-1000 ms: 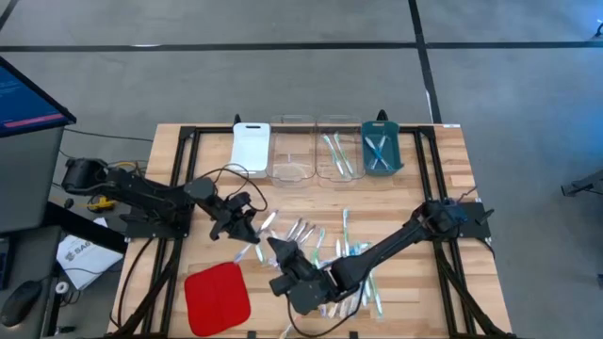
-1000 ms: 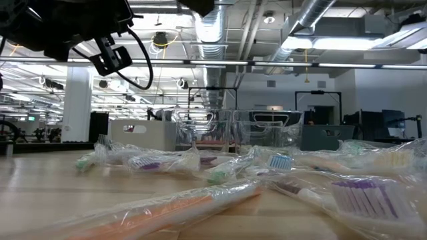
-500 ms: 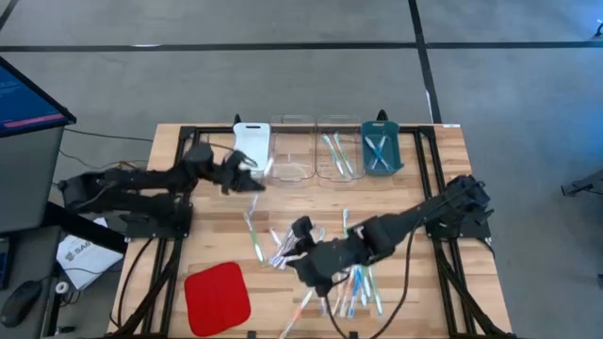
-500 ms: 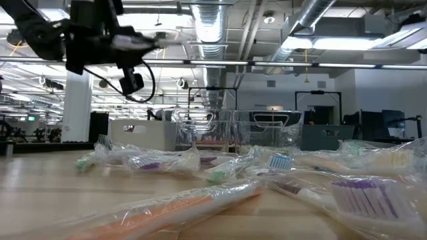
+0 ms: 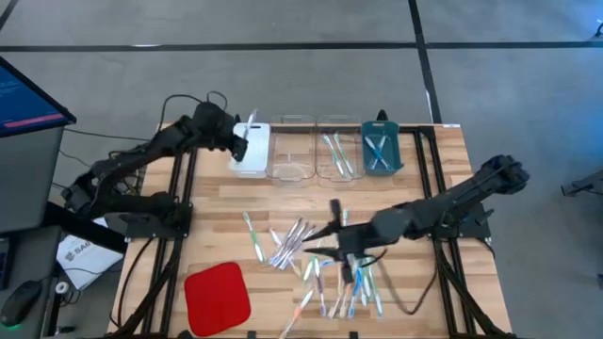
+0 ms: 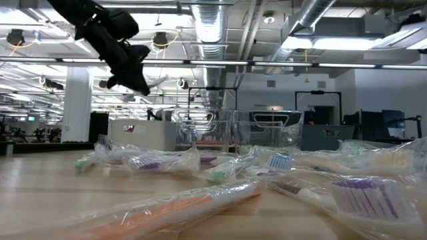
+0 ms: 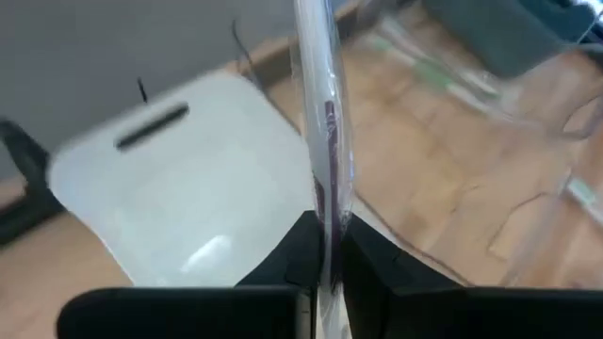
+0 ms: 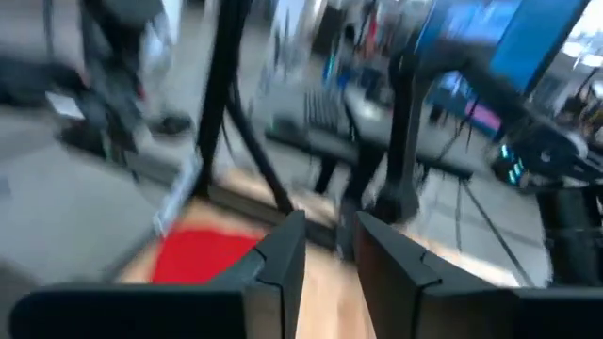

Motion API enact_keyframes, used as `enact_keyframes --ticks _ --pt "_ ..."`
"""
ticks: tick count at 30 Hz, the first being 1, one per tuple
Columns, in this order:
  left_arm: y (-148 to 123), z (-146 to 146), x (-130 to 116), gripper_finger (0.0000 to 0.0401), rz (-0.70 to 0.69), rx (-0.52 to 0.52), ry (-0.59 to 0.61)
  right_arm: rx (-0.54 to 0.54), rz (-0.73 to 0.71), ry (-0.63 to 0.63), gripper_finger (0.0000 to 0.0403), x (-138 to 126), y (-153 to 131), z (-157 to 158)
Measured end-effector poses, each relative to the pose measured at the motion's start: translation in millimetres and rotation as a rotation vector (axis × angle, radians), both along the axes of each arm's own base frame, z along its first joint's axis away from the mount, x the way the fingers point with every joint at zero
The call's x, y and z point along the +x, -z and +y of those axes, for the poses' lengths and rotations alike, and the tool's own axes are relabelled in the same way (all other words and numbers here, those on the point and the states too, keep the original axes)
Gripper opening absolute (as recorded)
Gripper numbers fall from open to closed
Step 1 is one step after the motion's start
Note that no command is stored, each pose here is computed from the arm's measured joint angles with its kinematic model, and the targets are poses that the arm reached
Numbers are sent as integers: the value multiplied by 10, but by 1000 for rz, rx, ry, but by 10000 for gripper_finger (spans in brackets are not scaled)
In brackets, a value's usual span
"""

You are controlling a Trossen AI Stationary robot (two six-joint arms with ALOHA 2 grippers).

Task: Pick & Place Toothbrushes
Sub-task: Put the violet toothbrush into the white bin

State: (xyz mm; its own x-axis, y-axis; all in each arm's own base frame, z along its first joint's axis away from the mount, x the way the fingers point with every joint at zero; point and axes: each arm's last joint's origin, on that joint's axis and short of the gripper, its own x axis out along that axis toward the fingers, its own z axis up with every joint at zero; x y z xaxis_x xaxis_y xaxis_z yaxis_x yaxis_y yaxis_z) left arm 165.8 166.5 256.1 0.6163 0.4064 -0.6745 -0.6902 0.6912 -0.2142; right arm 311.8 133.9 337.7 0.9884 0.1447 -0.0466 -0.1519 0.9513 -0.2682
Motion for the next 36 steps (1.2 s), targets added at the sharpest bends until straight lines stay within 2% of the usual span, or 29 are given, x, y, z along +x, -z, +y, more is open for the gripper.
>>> enact_keyframes --ticks 3,5,12,18,25,36 --pt "-73 68 -21 17 -49 -18 31 90 -99 21 87 -148 40 -140" --pt "-30 112 20 17 -37 -44 40 114 -122 36 87 -215 60 -210" --pt "327 324 261 17 106 -116 121 114 -143 40 87 -241 36 -248" --pt "542 539 371 17 186 -177 123 101 -133 41 87 -223 66 -237" --pt "546 580 347 17 285 -156 47 96 -122 42 87 -223 77 -235" --pt "546 587 308 17 322 -155 76 87 -108 46 87 -217 92 -248"
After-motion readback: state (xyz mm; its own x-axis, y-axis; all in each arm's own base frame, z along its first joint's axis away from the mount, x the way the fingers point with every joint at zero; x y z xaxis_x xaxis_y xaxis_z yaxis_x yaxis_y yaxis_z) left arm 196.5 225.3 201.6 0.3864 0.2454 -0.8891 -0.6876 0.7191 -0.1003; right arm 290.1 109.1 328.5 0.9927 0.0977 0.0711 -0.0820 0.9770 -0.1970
